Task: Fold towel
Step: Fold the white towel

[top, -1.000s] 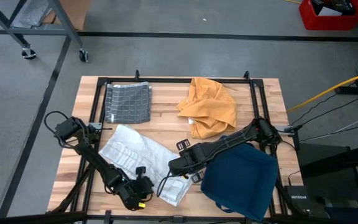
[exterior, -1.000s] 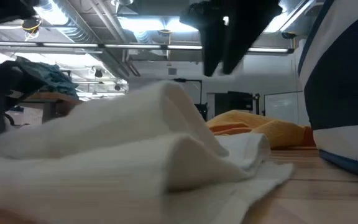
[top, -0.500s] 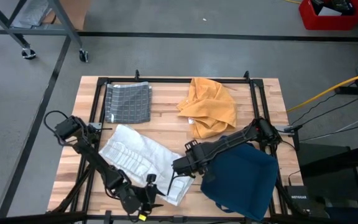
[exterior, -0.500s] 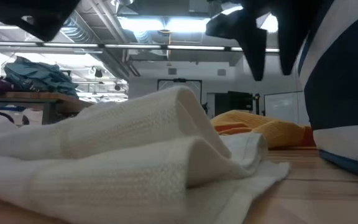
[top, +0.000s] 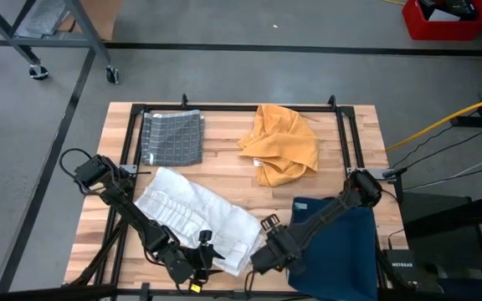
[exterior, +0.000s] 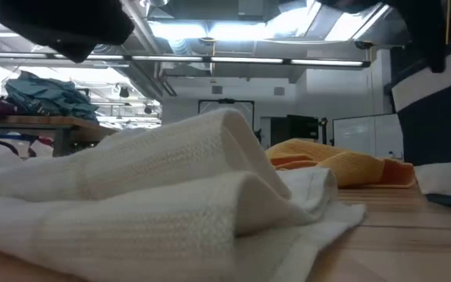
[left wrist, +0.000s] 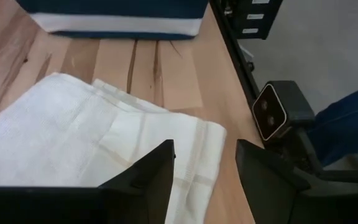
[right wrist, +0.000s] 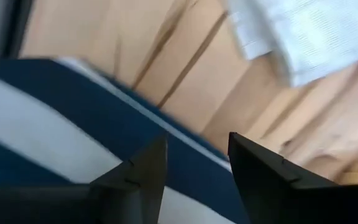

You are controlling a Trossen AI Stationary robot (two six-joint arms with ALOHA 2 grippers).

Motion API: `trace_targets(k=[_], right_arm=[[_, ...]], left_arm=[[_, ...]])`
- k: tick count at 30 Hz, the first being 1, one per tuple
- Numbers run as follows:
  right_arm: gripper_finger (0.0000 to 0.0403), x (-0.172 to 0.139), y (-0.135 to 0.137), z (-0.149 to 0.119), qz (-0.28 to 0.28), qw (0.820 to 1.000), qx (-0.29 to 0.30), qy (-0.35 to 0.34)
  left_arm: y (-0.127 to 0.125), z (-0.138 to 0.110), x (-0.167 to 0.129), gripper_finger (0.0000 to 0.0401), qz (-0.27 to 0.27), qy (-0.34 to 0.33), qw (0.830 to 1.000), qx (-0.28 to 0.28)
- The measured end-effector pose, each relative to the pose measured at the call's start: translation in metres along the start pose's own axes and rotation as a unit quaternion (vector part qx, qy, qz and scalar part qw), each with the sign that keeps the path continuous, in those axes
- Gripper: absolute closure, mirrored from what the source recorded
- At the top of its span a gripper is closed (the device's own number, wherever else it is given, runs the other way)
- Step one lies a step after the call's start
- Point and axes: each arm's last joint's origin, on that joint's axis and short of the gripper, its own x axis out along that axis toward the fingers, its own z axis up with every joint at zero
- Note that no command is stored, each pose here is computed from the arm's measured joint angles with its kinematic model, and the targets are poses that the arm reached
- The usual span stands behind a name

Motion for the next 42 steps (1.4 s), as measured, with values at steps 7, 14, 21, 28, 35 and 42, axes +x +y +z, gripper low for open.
trace_targets(k=[7, 14, 21, 28, 35, 42], right_arm=[[0.0229, -0.012, 0.008, 0.008, -0.052, 0.997, 0.016, -0.055], [0.0229, -0.020, 0.008, 0.017, -0.052, 0.993, 0.016, -0.105], [0.0229, -0.026, 0.008, 0.023, -0.062, 0.986, 0.052, -0.147], [0.0229, -0.031, 0.008, 0.037, -0.050, 0.972, 0.065, -0.220], [0.0229, -0.036, 0.008, 0.046, -0.056, 0.957, 0.072, -0.274], [0.0229, -0.037, 0.007, 0.048, -0.071, 0.952, 0.078, -0.288]], left_arm=[[0.000, 0.001, 0.000, 0.0239, -0.001, -0.003, 1.000, -0.001], [0.000, 0.001, 0.000, 0.0244, 0.000, -0.003, 1.000, -0.007], [0.002, 0.003, 0.001, 0.0244, 0.001, -0.006, 1.000, -0.024], [0.001, 0.008, 0.005, 0.0244, -0.010, -0.035, 0.997, -0.064], [0.005, 0.000, 0.029, 0.0246, -0.008, -0.062, 0.993, -0.105], [0.004, -0.014, 0.046, 0.0279, -0.010, -0.071, 0.990, -0.120]])
